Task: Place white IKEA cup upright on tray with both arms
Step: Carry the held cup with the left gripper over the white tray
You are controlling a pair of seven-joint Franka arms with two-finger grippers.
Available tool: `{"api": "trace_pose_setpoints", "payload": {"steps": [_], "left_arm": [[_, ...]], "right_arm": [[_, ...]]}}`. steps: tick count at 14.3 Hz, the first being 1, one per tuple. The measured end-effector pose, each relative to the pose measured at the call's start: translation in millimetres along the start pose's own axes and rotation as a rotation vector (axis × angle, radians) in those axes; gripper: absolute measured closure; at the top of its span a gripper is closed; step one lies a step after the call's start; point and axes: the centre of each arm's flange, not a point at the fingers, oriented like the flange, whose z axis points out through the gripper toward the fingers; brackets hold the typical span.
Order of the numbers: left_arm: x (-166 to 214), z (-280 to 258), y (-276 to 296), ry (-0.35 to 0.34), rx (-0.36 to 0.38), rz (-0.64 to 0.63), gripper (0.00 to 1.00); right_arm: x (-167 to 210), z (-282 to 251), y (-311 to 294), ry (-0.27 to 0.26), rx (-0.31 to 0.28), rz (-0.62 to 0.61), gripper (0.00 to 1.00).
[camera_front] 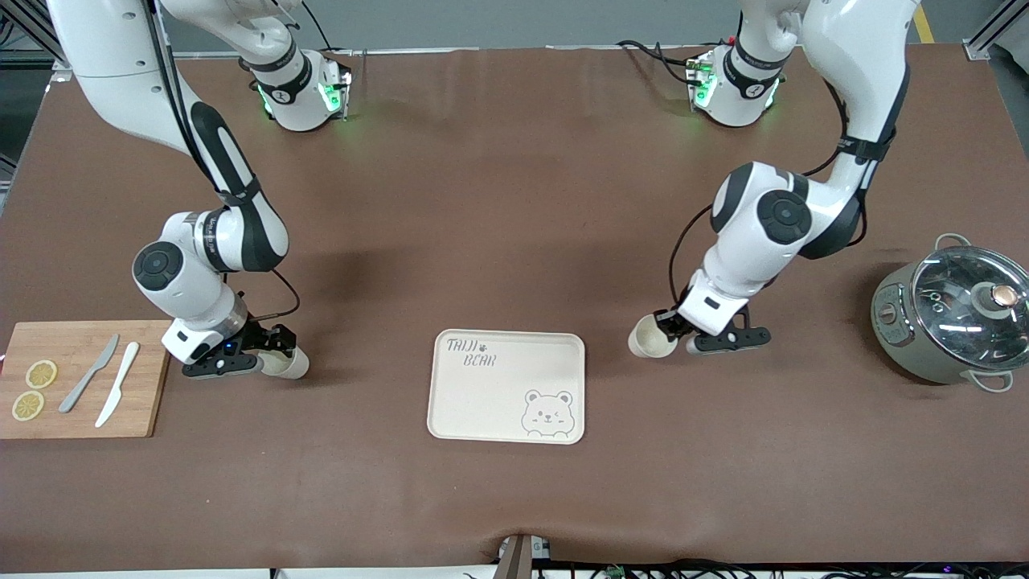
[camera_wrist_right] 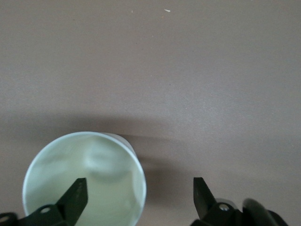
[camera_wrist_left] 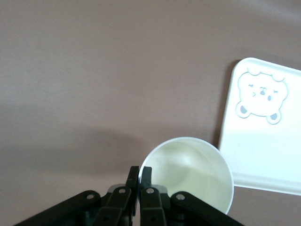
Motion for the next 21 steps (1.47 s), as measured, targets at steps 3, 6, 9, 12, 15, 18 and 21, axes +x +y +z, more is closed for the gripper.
{"api": "trace_pose_setpoints", "payload": {"steps": [3, 6, 9, 12, 15, 18, 21], "left_arm": [[-7.6, 15.8, 39.1, 0.018, 0.020, -0.043, 0.95], [-16.9, 30.1, 74.0, 0.025, 0.019, -0.084, 0.95], [-25.5, 39.4, 101.3, 0.018, 0.008, -0.113, 0.95], [-31.9, 50.3, 116.8, 0.032, 0.022, -0.120, 0.95], [-31.3, 60.8, 123.4, 0.049, 0.034, -0.133, 0.95], [-31.4, 70.3, 129.8, 0.054, 0.037, -0.144, 0.95], [-32.5, 74.4, 137.1, 0.060, 0.035, -0.151, 0.95]], "right_arm": [[0.8, -0.3, -8.7, 0.001, 0.002, -0.013, 0.39], [3.0, -4.0, -11.5, 0.007, 0.004, -0.018, 0.57], [2.7, -3.8, -11.4, 0.005, 0.004, -0.018, 0.80], [2.5, -3.4, -11.4, 0.005, 0.004, -0.018, 0.90], [2.4, -3.2, -11.4, 0.004, 0.004, -0.018, 0.90], [2.4, -3.2, -11.4, 0.004, 0.004, -0.018, 0.91], [2.5, -3.3, -11.4, 0.005, 0.004, -0.018, 0.94]]}}
